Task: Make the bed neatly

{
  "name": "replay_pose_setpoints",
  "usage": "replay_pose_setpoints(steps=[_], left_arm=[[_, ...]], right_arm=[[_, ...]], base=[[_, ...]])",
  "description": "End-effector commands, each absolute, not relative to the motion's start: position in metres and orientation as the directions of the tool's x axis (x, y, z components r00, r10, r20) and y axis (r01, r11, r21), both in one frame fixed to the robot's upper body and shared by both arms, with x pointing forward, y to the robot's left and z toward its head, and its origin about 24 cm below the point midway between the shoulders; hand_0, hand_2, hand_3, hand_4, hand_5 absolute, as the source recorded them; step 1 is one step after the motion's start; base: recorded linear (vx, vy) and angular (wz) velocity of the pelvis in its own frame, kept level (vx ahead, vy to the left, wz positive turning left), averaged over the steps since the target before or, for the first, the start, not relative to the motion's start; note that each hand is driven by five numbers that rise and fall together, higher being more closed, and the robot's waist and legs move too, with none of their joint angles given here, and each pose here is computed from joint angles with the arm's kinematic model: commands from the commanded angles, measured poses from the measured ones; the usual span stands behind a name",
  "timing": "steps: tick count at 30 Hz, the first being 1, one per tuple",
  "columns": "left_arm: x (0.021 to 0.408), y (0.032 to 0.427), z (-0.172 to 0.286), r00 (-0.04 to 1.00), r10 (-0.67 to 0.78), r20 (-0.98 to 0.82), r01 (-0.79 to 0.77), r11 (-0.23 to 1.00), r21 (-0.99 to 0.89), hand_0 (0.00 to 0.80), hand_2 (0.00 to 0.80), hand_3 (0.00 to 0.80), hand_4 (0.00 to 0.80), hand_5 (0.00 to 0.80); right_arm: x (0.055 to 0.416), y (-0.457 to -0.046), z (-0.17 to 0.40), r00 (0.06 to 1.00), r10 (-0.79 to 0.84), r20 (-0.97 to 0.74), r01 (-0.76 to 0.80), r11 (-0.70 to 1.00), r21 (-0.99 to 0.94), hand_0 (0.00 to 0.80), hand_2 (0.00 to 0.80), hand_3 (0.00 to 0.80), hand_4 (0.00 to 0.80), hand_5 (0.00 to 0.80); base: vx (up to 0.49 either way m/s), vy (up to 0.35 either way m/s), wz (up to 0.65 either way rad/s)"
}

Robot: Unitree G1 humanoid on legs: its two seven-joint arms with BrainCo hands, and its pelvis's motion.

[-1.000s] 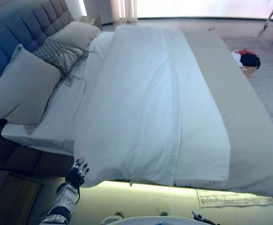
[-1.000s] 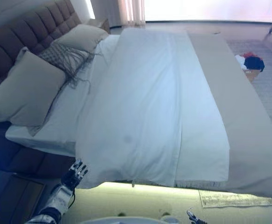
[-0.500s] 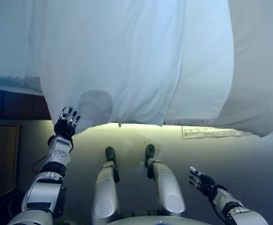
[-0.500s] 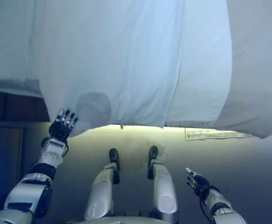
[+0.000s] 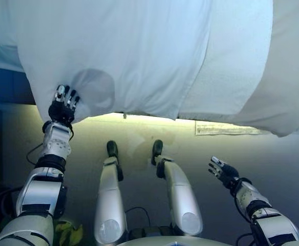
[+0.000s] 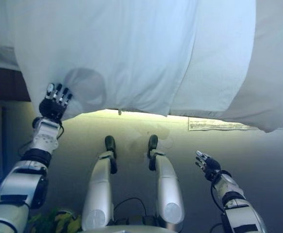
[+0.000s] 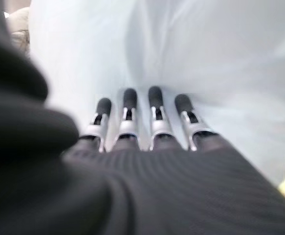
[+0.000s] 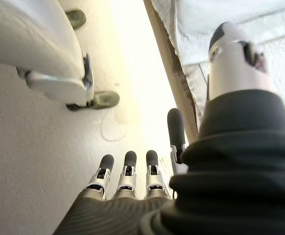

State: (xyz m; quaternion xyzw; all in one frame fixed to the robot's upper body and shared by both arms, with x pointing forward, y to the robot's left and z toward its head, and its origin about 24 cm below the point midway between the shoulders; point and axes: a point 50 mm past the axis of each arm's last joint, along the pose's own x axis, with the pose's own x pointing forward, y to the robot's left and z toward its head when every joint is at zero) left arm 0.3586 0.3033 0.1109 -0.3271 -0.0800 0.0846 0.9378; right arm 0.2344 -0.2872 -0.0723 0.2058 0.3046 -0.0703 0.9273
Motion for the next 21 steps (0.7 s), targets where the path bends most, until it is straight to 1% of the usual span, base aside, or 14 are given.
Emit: replay_pose_setpoints(steps=[1,7,14,17,21], left_arm=[[0.363,0.324,0.158,0.935,0.27,0.23,-0.086,0.803,-0.59,0.0,0.0,0.0,0.0,0.0],[0.358,0.349,0.184,0.898,0.366,0.244,-0.167,0.797,-0.581,0.0,0.0,0.0,0.0,0.0],[0.349,0.371,0.19,0.868,0.451,0.21,-0.24,0.75,-0.616,0.0,0.0,0.0,0.0,0.0],[0.346,0.374,0.18,0.876,0.449,0.175,-0.249,0.733,-0.633,0.0,0.0,0.0,0.0,0.0],[0.348,0.368,0.172,0.905,0.391,0.165,-0.21,0.75,-0.627,0.0,0.0,0.0,0.0,0.0]], right_arm=[[0.216,-0.322,-0.066,0.798,-0.091,-0.595,0.311,0.908,0.279,0.0,0.0,0.0,0.0,0.0],[0.21,-0.343,-0.058,0.802,-0.147,-0.58,0.345,0.905,0.248,0.0,0.0,0.0,0.0,0.0],[0.211,-0.35,-0.051,0.828,-0.146,-0.541,0.321,0.915,0.246,0.0,0.0,0.0,0.0,0.0],[0.217,-0.352,-0.044,0.839,-0.143,-0.525,0.307,0.921,0.24,0.0,0.0,0.0,0.0,0.0],[0.228,-0.352,-0.036,0.851,-0.148,-0.504,0.301,0.924,0.237,0.0,0.0,0.0,0.0,0.0]], base=[[-0.094,0.106,0.03],[-0.024,0.101,-0.01],[-0.037,0.08,0.02],[-0.023,0.065,0.1],[-0.032,0.039,0.1]])
